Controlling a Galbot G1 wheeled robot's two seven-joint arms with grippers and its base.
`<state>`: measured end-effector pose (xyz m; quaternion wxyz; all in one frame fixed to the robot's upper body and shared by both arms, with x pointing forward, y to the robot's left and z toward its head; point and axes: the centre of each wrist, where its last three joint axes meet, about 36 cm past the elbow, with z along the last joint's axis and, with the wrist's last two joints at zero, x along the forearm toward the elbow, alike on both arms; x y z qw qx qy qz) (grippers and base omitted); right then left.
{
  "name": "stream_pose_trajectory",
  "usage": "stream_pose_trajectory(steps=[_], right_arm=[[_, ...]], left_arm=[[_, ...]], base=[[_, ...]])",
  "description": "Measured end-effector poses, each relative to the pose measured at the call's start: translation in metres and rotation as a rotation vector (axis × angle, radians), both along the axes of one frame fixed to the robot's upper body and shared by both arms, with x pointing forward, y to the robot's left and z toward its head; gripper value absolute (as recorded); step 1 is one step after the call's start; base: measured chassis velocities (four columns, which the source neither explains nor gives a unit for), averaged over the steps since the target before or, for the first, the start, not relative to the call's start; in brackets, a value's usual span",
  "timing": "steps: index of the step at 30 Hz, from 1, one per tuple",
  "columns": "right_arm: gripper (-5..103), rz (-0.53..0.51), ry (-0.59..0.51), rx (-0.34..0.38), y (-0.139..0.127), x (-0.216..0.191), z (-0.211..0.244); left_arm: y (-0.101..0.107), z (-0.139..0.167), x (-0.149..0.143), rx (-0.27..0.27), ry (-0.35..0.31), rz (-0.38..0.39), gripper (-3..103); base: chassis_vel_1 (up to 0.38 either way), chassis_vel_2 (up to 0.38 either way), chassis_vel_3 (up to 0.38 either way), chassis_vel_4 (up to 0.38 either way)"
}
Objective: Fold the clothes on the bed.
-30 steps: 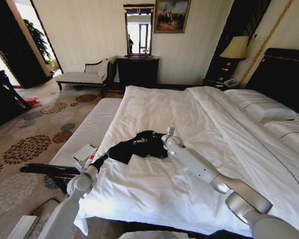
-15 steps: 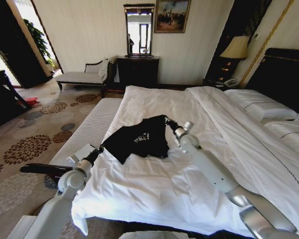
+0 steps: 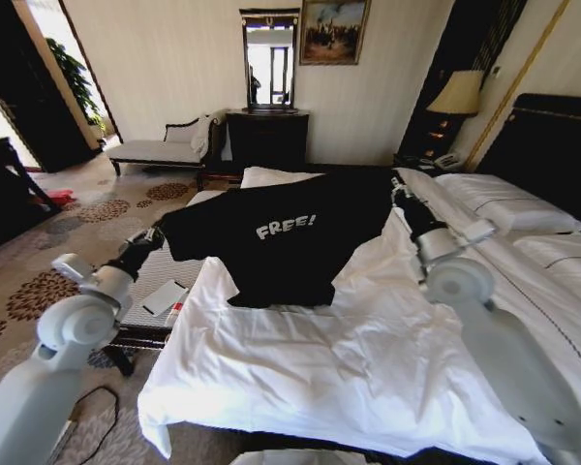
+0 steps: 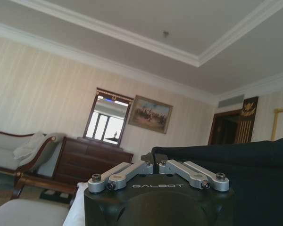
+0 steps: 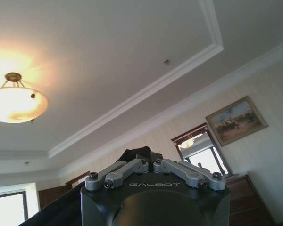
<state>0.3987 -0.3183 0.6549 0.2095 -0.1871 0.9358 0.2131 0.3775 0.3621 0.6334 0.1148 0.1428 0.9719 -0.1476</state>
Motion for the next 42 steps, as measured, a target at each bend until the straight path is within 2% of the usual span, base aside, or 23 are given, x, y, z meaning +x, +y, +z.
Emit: stream_pose_trajectory(steps=[2, 4, 5, 9, 11, 13, 19, 22, 29, 31, 35, 36, 37, 38, 40, 41, 42], right_arm=[[0, 0.02, -0.011, -0.01, 0.003, -0.007, 0.007], [0, 0.058, -0.035, -0.036, 0.008, -0.022, 0.026], [0, 0.058, -0.035, -0.036, 0.008, -0.022, 0.026], [0, 0.13, -0.103, -0.075, 0.018, -0.061, 0.069], [0, 0.146, -0.117, -0.08, 0.021, -0.071, 0.077], [0, 0.18, -0.143, -0.089, 0.027, -0.091, 0.092], [0, 0.175, -0.119, -0.052, 0.021, -0.106, 0.115], [0, 0.141, -0.09, -0.032, 0.014, -0.118, 0.137], [0, 0.098, -0.066, -0.044, 0.011, -0.134, 0.162], [0, 0.094, -0.04, -0.042, 0.011, -0.138, 0.168], [0, 0.067, 0.026, -0.033, 0.011, -0.129, 0.158], [0, 0.037, 0.103, -0.023, 0.012, -0.119, 0.144], [0, 0.02, 0.149, -0.019, 0.013, -0.114, 0.136], [0, 0.02, 0.149, -0.019, 0.013, -0.114, 0.136], [0, -0.024, 0.269, -0.008, 0.017, -0.102, 0.115], [0, -0.047, 0.379, 0.004, 0.02, -0.094, 0.098], [0, -0.051, 0.465, 0.005, 0.021, -0.09, 0.081]], left_arm=[[-0.002, 0.009, -0.005, -0.002, -0.017, -0.009, 0], [-0.008, 0.031, -0.018, -0.002, -0.062, -0.036, 0], [-0.008, 0.031, -0.018, -0.002, -0.062, -0.036, 0], [-0.013, 0.074, -0.045, 0.009, -0.156, -0.092, 0], [-0.012, 0.082, -0.051, 0.007, -0.173, -0.1, 0], [-0.011, 0.103, -0.068, -0.008, -0.216, -0.119, 0], [-0.009, 0.131, -0.092, -0.015, -0.283, -0.15, 0], [-0.011, 0.148, -0.113, -0.038, -0.307, -0.203, 0], [-0.008, 0.168, -0.14, -0.081, -0.333, -0.276, 0], [-0.008, 0.167, -0.14, -0.092, -0.312, -0.296, 0], [-0.009, 0.153, -0.126, -0.092, -0.231, -0.281, 0], [-0.014, 0.137, -0.114, -0.066, -0.159, -0.256, 0], [-0.016, 0.131, -0.108, -0.05, -0.124, -0.241, 0], [-0.016, 0.131, -0.108, -0.05, -0.124, -0.241, 0], [-0.024, 0.115, -0.096, -0.021, -0.033, -0.225, 0], [-0.035, 0.099, -0.084, 0.007, 0.051, -0.236, 0], [-0.041, 0.086, -0.073, 0.031, 0.109, -0.246, 0]], base=[[0.0, 0.0, 0.0, 0.0], [0.0, 0.0, 0.0, 0.0], [0.0, 0.0, 0.0, 0.0], [0.0, 0.0, 0.0, 0.0], [0.0, 0.0, 0.0, 0.0], [0.0, 0.0, 0.0, 0.0], [0.0, 0.0, 0.0, 0.0], [0.0, 0.0, 0.0, 0.0], [0.0, 0.0, 0.0, 0.0], [0.0, 0.0, 0.0, 0.0], [0.0, 0.0, 0.0, 0.0], [0.0, 0.0, 0.0, 0.0], [0.0, 0.0, 0.0, 0.0], [0.0, 0.0, 0.0, 0.0], [0.0, 0.0, 0.0, 0.0], [0.0, 0.0, 0.0, 0.0], [0.0, 0.0, 0.0, 0.0]])
